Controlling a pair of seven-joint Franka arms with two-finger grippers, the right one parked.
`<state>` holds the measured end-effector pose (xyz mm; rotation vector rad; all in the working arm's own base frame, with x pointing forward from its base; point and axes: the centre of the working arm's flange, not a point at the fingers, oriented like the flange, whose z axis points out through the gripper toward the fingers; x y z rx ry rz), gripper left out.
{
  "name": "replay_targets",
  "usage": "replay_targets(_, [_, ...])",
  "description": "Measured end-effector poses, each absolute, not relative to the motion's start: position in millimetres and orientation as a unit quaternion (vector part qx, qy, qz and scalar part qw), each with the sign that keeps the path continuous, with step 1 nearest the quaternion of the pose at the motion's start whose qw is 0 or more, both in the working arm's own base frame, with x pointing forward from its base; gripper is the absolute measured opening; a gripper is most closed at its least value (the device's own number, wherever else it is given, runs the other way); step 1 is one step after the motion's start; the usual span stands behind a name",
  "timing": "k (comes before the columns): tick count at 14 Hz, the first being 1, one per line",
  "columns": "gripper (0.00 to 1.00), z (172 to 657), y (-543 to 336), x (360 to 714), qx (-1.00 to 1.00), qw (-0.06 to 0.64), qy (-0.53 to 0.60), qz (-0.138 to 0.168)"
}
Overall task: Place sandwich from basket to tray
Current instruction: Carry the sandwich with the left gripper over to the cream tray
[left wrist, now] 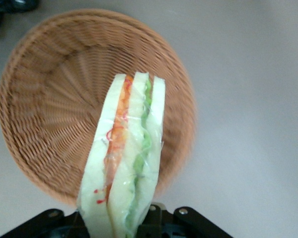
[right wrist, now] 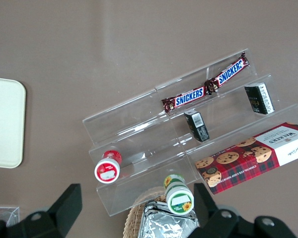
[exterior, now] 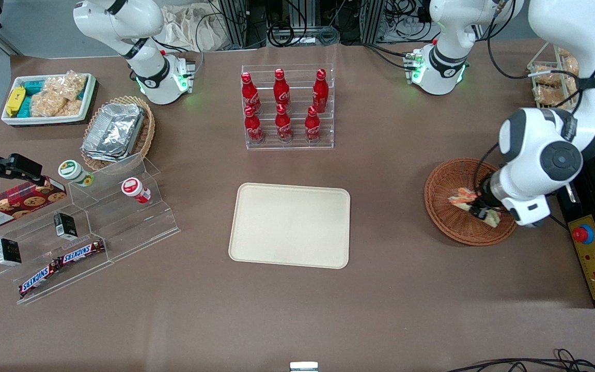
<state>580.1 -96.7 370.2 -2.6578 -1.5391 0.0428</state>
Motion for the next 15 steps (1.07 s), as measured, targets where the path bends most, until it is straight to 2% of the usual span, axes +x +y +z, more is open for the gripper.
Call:
replay_targets(3, [0.2,399,-209,562,-0.92,0.007,-0.393,0.006])
replay_targets(5, [0.2,397,-262,546,-0.953,-0.008,-0.303,0.007])
replay_targets(7, [0.2,387,-299,541,-0.98,-0.035,-0.196,-0.013])
replay_targets(12, [0.2,306,-359,539,-0.996,-0.07,-0.018,-0.061])
replay_targets(15, [0.2,260,-382,536,-0.996,-0.073,0.013,-0.056])
